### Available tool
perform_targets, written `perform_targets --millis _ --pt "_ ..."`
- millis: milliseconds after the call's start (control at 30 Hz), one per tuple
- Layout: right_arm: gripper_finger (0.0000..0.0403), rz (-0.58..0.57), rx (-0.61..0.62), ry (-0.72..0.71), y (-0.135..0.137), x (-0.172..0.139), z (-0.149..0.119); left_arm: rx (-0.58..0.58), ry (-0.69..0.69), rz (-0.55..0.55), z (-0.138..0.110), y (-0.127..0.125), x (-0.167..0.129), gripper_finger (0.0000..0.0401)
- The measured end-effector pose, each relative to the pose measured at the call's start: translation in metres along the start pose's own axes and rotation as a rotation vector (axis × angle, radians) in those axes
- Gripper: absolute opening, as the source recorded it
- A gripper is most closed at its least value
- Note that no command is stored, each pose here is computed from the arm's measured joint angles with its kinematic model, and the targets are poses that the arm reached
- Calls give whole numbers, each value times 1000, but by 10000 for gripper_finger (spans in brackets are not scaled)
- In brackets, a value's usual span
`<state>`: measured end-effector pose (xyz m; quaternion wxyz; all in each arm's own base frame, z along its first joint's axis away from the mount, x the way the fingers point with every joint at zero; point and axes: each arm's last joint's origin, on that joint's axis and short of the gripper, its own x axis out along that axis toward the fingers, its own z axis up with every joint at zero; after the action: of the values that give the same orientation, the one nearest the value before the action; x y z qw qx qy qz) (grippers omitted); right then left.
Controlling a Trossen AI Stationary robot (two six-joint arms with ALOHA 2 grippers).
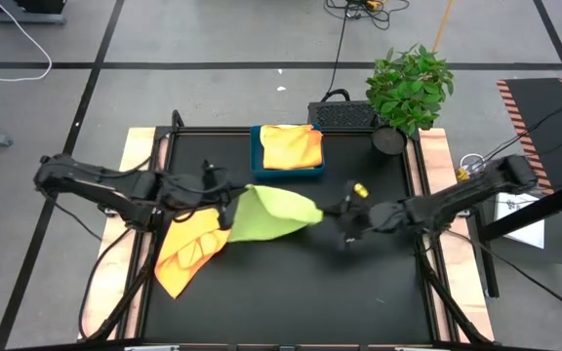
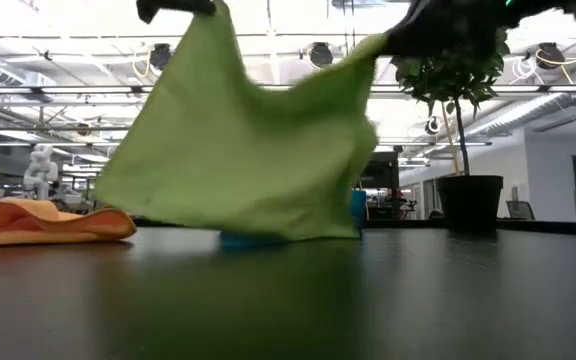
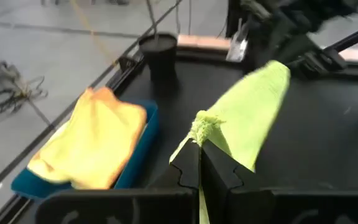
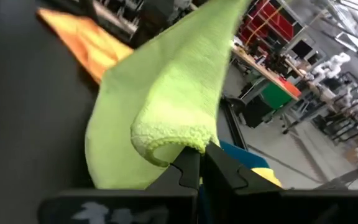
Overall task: Fold microfiber towels
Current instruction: Fold the green microfiber cloth
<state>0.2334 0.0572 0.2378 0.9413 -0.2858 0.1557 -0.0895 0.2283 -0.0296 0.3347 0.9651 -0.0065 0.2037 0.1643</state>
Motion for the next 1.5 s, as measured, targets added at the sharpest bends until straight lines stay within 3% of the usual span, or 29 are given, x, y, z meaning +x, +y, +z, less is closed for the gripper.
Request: perform_targets --millis 167,367,633,833,1000,1167,1267,1500 --pt "0 17 158 -120 -25 -46 14 7 -136 -98 11 -10 -27 4" --pt "0 210 312 -309 -31 -87 26 40 -200 -194 12 -31 -48 4" --pt "0 436 441 -152 3 -97 20 -42 -12 -276 -15 -69 -40 3" --pt "0 547 482 -138 28 -96 26 -79 45 -321 -26 -90 -29 5" --pt "0 502 537 -99 24 -88 23 -58 109 -218 -30 -76 -16 4" --pt "0 387 557 12 16 -74 9 -63 261 -56 -42 -50 -1 3" --pt "0 302 585 105 15 -62 -14 -55 301 3 -52 -41 13 5" --pt "0 122 664 299 12 -44 -78 -48 368 -7 -96 -12 50 3"
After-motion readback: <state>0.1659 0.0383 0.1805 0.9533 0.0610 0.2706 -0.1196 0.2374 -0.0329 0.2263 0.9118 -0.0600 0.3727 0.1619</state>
